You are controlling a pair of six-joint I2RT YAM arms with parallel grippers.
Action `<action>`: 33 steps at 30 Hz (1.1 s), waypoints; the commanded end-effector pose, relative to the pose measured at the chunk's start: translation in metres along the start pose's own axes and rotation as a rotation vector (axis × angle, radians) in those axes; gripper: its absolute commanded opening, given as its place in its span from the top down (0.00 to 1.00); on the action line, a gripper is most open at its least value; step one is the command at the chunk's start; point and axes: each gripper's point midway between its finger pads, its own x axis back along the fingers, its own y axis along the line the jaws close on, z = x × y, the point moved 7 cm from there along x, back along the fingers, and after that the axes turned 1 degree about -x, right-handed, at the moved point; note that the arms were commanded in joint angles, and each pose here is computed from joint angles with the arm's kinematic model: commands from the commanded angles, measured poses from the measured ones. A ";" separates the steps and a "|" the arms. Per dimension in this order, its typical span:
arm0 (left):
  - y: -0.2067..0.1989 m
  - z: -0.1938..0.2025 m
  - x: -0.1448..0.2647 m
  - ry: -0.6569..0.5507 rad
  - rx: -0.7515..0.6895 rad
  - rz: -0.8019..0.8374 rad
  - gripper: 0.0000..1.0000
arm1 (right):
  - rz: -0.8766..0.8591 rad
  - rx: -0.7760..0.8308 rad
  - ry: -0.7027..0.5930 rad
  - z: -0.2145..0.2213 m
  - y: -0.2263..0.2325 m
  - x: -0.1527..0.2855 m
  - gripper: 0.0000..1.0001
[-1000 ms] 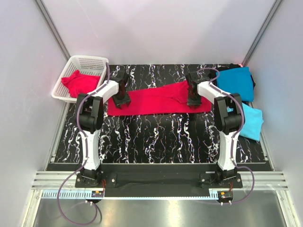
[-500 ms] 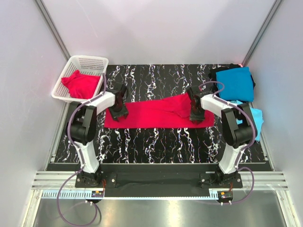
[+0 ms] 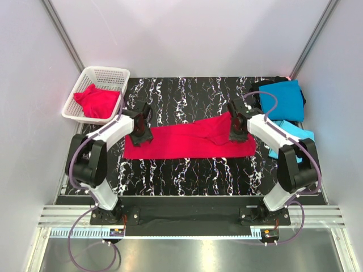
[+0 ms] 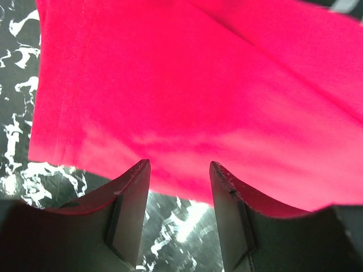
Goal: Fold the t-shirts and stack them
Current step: Fold the tshirt
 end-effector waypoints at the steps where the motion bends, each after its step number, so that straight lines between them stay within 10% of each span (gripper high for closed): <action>1: -0.010 -0.010 0.036 -0.099 -0.011 0.089 0.48 | -0.062 -0.014 -0.095 -0.018 0.009 0.032 0.66; 24: -0.247 0.042 0.032 0.118 -0.356 0.664 0.47 | 0.049 -0.127 -0.196 -0.028 -0.005 0.030 0.70; 33: -0.282 0.089 0.037 0.215 -0.399 0.793 0.47 | 0.097 -0.131 -0.189 -0.016 -0.020 0.026 0.71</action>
